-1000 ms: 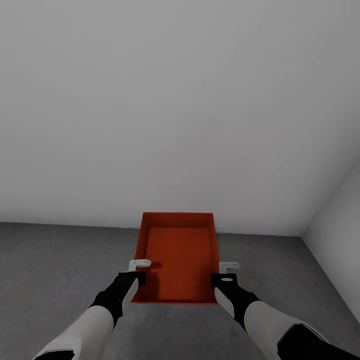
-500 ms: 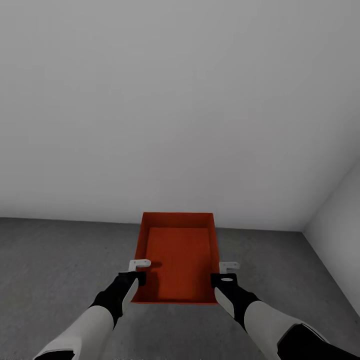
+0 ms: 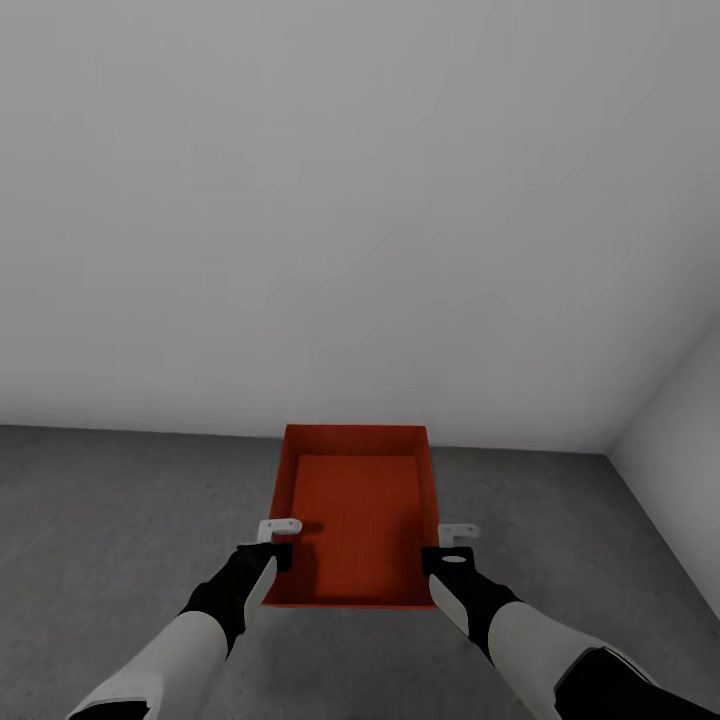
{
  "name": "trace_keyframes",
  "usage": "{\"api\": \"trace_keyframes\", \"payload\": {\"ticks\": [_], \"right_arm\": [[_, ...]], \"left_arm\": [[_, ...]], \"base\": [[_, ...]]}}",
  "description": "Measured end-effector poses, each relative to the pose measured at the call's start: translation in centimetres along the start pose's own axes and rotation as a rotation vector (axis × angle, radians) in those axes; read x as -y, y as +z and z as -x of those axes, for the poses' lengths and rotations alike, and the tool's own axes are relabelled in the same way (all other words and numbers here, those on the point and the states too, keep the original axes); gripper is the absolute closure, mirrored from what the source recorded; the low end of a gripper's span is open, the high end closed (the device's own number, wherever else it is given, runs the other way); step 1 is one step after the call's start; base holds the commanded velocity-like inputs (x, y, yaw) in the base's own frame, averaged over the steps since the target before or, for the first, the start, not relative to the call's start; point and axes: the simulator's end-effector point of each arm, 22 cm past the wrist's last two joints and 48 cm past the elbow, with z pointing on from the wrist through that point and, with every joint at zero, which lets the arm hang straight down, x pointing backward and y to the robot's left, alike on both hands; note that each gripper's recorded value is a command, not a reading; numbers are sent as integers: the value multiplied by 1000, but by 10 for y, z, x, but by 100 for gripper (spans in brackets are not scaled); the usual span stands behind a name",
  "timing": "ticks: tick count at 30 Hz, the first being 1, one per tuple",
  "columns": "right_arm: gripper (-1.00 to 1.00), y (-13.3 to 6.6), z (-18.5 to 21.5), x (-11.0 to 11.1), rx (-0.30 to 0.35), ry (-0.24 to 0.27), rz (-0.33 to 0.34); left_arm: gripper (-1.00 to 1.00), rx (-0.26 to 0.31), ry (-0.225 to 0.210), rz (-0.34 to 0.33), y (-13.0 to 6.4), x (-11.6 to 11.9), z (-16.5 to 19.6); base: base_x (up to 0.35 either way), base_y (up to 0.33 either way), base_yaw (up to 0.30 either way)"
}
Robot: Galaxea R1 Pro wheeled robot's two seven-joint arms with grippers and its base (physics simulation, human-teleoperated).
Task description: Move the two storage containers from the living room to the garage. In the garage, place one container on the floor and stack the other container on top of it (either order is fine).
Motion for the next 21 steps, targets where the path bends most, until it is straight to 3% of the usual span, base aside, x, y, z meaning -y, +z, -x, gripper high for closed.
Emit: {"api": "trace_keyframes", "payload": {"ticks": [21], "right_arm": [[100,40,-41,-8,-32,-6,1]], "left_arm": [[100,-33,2,2,44,2,-36]], "base": [[0,0,0]]}}
